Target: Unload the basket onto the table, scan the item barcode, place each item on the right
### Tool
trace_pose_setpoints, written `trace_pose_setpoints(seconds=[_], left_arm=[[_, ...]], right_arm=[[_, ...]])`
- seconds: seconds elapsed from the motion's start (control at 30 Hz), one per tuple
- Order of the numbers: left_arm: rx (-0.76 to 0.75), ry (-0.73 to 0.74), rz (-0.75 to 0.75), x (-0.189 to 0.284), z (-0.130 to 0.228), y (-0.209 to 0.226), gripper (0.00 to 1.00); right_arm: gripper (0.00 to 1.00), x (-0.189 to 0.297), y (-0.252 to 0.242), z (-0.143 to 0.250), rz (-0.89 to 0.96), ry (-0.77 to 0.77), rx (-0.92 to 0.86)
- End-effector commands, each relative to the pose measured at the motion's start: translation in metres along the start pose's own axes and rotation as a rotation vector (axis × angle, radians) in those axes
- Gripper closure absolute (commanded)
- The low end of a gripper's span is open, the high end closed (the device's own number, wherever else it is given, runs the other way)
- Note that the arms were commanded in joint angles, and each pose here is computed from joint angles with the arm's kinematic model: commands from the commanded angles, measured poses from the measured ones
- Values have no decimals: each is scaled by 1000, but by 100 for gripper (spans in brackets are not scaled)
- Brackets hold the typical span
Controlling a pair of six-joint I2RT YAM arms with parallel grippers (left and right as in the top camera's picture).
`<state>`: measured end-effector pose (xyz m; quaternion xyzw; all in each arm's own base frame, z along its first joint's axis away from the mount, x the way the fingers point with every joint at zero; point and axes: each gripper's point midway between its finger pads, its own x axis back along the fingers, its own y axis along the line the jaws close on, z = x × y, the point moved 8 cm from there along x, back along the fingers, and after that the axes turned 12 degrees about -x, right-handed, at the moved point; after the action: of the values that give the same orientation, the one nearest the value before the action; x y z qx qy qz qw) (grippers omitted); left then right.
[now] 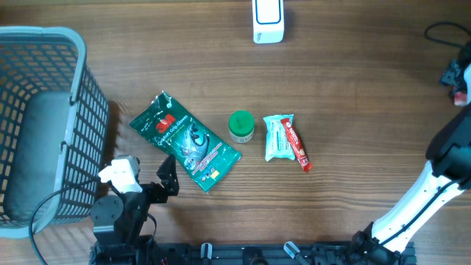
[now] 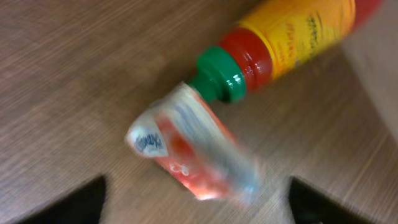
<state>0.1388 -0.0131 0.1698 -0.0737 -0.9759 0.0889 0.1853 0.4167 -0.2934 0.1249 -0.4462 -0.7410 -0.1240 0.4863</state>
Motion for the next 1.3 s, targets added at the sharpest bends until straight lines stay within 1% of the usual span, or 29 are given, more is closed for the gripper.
trace_pose_setpoints(seconds=[0.0, 0.07, 0.13, 0.2, 0.23, 0.27, 0.37, 0.43, 0.5, 0.57, 0.67, 0.77, 0.83, 0.87, 0.93, 1.03, 1.1, 1.13, 1.2, 1.23, 1.27], left_arm=[[6, 0, -2, -1, 2, 0, 0], [6, 0, -2, -1, 2, 0, 0], [6, 0, -2, -1, 2, 0, 0], [6, 0, -2, -1, 2, 0, 0], [6, 0, -2, -1, 2, 0, 0], [6, 0, -2, -1, 2, 0, 0], [6, 0, -2, -1, 2, 0, 0], [6, 0, -2, -1, 2, 0, 0], [6, 0, -2, -1, 2, 0, 0], [6, 0, -2, -1, 2, 0, 0], [6, 0, -2, -1, 2, 0, 0], [6, 0, -2, -1, 2, 0, 0], [6, 0, -2, -1, 2, 0, 0], [6, 0, -2, -1, 2, 0, 0], [6, 0, -2, -1, 2, 0, 0], [6, 0, -2, -1, 2, 0, 0], [6, 0, -2, -1, 2, 0, 0], [6, 0, -2, -1, 2, 0, 0], [6, 0, -2, -1, 2, 0, 0], [7, 0, -2, -1, 2, 0, 0], [6, 0, -2, -1, 2, 0, 0]], right_arm=[[0, 39, -12, -18, -40, -69, -189], [0, 79, -13, -31, -130, -129, -241], [0, 131, -8, -40, -309, -173, -275], [0, 181, -4, -37, -463, -174, -318], [0, 217, -1, -28, -554, -153, -346], [0, 239, 0, -21, -599, -141, -363], [0, 296, 2, 4, -667, -146, -322], [0, 336, 5, 28, -719, -151, -249], [0, 361, 8, 52, -750, -128, -180], [0, 381, 18, 85, -766, -58, -78], [0, 388, 39, 129, -734, 36, 76], [0, 376, 64, 180, -637, 96, 185], [1, 362, 81, 217, -597, 133, 257], [0, 353, 90, 232, -601, 144, 292], [0, 328, 115, 280, -652, 222, 393], [0, 295, 126, 322, -623, 287, 457], [0, 280, 129, 338, -567, 253, 455], [1, 275, 130, 343, -536, 211, 458], [5, 275, 136, 348, -512, 135, 481], [10, 274, 140, 350, -503, 103, 485], [12, 274, 144, 353, -485, 56, 474]])
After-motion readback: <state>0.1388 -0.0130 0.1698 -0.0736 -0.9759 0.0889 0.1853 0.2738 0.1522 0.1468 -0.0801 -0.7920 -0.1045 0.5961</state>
